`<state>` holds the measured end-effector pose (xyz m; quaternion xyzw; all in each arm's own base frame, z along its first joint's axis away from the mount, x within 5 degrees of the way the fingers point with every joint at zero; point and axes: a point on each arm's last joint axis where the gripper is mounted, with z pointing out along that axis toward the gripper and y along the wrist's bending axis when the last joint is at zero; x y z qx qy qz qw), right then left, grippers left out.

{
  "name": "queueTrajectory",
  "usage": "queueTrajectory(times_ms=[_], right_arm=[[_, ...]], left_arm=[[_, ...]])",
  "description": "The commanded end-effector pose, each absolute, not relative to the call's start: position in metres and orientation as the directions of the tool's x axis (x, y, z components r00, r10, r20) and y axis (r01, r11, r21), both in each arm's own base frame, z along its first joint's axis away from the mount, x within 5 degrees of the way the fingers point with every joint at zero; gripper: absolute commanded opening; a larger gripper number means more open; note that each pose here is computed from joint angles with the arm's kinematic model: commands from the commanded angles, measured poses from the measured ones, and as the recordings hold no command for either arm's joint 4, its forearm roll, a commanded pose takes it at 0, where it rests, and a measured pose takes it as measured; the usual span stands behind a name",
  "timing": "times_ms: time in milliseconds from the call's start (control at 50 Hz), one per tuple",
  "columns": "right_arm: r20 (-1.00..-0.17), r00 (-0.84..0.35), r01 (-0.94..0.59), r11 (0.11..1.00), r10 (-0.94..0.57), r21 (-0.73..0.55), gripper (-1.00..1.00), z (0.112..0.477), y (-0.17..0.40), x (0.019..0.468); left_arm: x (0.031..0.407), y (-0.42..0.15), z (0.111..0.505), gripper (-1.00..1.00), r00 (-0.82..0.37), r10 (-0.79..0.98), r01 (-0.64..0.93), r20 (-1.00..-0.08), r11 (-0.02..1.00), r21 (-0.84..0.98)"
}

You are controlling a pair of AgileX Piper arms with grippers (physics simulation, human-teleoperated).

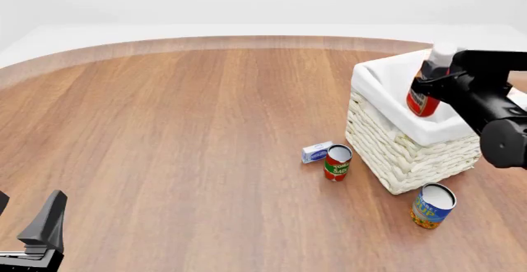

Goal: Pick up the ketchup, and put it in the basket.

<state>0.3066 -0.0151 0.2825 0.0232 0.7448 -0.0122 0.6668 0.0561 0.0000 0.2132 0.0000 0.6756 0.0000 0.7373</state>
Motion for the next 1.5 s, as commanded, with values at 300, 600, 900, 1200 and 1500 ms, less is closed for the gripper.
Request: queueTrajectory(times_ms=[300, 600, 900, 1200, 1500], right_arm=[[-0.986, -0.164, 0.057, 0.998, 0.001, -0.008, -1.0, 0.263, -0.019, 0.318], [-0.985, -0.174, 0.055, 0.998, 0.0, -0.01, -1.0, 0.262, -0.018, 0.322], [-0.985, -0.173, 0.049, 0.999, 0.008, -0.001, -1.0, 0.263, -0.016, 0.322], [-0.985, -0.171, 0.046, 0.999, 0.007, -0.001, 1.0, 0.265, -0.015, 0.321], [-0.993, -0.117, 0.016, 1.0, 0.0, -0.002, 1.0, 0.278, -0.005, 0.31]], left_arm=[[0.056, 0.0, 0.213, 1.0, 0.087, 0.0, 0.0, -0.996, 1.0, 0.0], [0.056, 0.0, 0.213, 1.0, 0.087, 0.0, 0.0, -0.996, 1.0, 0.0], [0.056, 0.0, 0.213, 1.0, 0.087, 0.0, 0.0, -0.996, 1.0, 0.0], [0.056, 0.0, 0.213, 1.0, 0.087, 0.0, 0.0, -0.996, 1.0, 0.0], [0.056, 0.0, 0.213, 1.0, 0.087, 0.0, 0.0, -0.996, 1.0, 0.0]])
